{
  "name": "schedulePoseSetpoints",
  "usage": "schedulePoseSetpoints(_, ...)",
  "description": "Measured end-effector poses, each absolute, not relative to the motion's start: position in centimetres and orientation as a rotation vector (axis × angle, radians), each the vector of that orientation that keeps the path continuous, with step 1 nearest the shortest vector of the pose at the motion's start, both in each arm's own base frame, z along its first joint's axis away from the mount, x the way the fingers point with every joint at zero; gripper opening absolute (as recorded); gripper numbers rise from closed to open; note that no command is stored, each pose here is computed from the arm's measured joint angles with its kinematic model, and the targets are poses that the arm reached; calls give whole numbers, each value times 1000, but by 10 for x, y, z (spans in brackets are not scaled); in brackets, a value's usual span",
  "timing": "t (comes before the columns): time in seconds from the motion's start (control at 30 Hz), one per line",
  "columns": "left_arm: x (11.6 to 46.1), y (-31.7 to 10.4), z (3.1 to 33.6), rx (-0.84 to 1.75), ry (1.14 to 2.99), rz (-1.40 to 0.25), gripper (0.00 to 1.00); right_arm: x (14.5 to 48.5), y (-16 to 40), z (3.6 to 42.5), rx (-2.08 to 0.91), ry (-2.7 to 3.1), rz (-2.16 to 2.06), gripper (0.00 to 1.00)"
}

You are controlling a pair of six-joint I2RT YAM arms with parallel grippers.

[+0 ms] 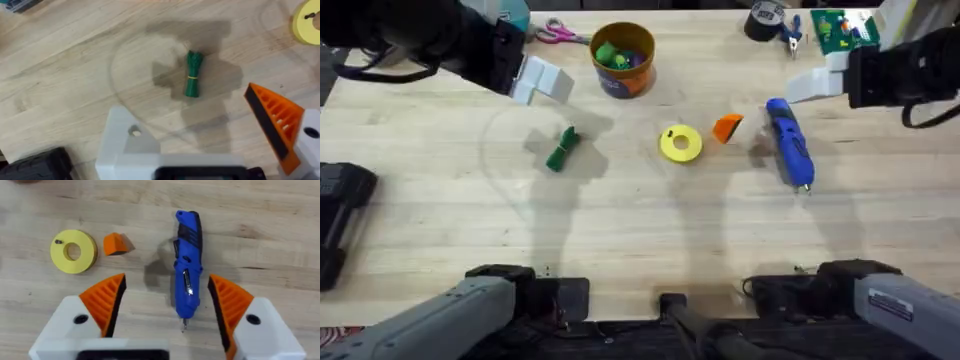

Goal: Pick up the gripper from the table and insert it into the empty holder that is missing its gripper. Then pick up a screw, insert it into the mounting hole, and use the screwdriver to tighten it. Finally, clean up the table by picking up the vegetable and placing it into the bucket.

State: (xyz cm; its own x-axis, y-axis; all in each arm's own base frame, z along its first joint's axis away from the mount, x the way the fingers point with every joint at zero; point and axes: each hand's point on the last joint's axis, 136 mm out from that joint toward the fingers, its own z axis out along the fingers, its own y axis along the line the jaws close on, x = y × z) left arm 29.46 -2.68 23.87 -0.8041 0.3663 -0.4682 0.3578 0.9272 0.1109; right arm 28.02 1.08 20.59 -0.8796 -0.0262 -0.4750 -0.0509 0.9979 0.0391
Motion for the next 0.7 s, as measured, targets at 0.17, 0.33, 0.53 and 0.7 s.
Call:
schedulePoseSetpoints(0.17,295,-27,239,520,2588,23,985,280,11,206,-54,2646,69,997)
schedulePoseSetpoints(0.33,295,-27,239,519,2588,24,986,280,11,206,-54,2646,69,996)
schedulePoseSetpoints(0.53,295,-27,239,519,2587,24,986,280,11,206,-55,2646,69,996)
schedulePoseSetpoints(0.7,304,-27,244,512,2545,31,986,280,11,206,-54,2646,69,996)
